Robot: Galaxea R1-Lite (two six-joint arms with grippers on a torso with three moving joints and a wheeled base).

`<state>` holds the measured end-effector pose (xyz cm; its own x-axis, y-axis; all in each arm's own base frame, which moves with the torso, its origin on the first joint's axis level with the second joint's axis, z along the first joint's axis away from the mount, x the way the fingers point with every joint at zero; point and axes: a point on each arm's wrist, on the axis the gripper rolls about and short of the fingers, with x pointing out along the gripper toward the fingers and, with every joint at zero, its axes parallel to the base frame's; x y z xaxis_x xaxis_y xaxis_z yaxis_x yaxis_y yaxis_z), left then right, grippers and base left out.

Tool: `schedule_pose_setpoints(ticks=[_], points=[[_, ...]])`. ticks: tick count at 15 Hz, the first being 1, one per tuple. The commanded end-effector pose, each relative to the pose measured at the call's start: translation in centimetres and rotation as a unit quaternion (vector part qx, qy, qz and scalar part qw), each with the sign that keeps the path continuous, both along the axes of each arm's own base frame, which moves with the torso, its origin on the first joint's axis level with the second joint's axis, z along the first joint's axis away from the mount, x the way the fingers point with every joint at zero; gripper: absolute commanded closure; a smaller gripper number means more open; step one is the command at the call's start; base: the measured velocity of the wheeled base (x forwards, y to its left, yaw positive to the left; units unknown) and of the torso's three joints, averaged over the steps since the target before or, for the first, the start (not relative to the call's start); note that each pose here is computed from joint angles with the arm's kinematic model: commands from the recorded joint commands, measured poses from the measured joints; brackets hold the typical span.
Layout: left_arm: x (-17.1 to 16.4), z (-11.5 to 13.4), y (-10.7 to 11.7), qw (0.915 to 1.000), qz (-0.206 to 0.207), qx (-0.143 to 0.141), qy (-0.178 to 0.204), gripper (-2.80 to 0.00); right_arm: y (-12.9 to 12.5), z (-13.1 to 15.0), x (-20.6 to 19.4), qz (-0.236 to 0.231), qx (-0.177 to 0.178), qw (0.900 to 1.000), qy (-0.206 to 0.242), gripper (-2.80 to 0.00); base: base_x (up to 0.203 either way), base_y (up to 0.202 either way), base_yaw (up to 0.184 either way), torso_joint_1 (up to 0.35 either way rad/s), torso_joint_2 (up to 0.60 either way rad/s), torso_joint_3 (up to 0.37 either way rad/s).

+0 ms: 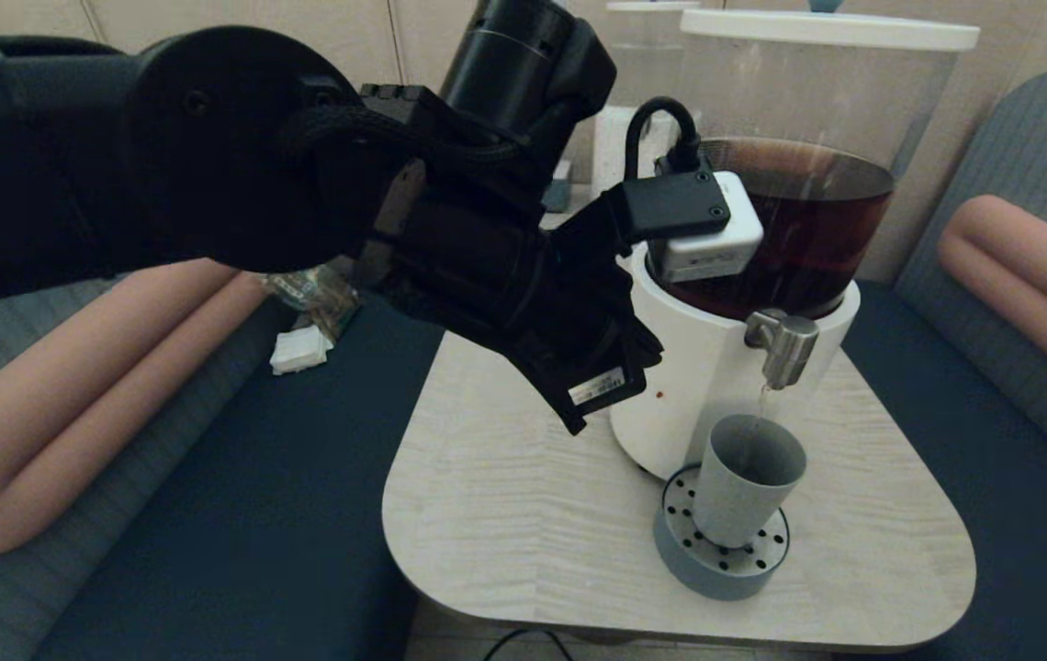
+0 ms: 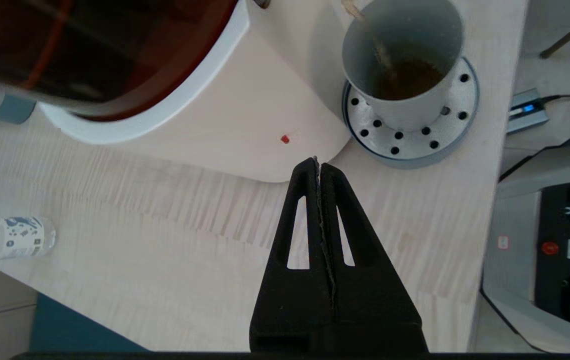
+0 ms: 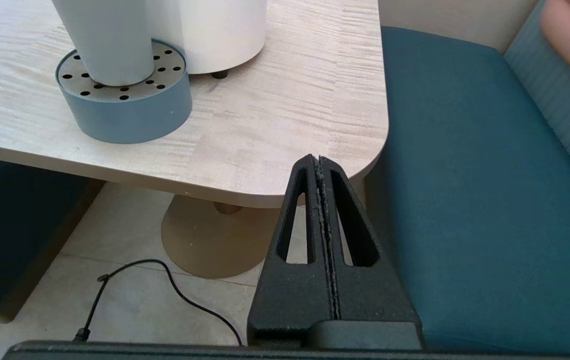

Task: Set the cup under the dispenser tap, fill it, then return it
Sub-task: Turn off the faucet

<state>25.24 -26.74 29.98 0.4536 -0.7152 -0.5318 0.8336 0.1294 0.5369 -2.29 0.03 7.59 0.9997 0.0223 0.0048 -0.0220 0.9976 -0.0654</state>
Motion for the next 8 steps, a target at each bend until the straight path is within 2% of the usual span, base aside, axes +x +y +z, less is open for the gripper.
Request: schedule_pose_setpoints(ticks=[1, 3, 8], points=[[0.4, -0.9, -0.9, 1.0, -0.004, 0.004, -0.001, 0.0, 0.0, 0.0, 0.0, 0.0, 0.0, 1.0, -0.001, 0.0, 0.0, 0.0, 0.0, 0.0, 0.0, 0.0], [1.0, -1.2, -1.9, 0.9997, -0.006, -0.014, -0.018, 0.0, 0.0, 0.0, 0.0, 0.0, 0.0, 1.0, -0.001, 0.0, 0.0, 0.0, 0.0, 0.0, 0.0, 0.0], [2.0, -2.1, -3.2, 0.9991, -0.011, -0.028, -0.028, 0.0, 0.0, 0.0, 0.0, 0.0, 0.0, 1.0, -0.001, 0.0, 0.0, 0.0, 0.0, 0.0, 0.0, 0.0]])
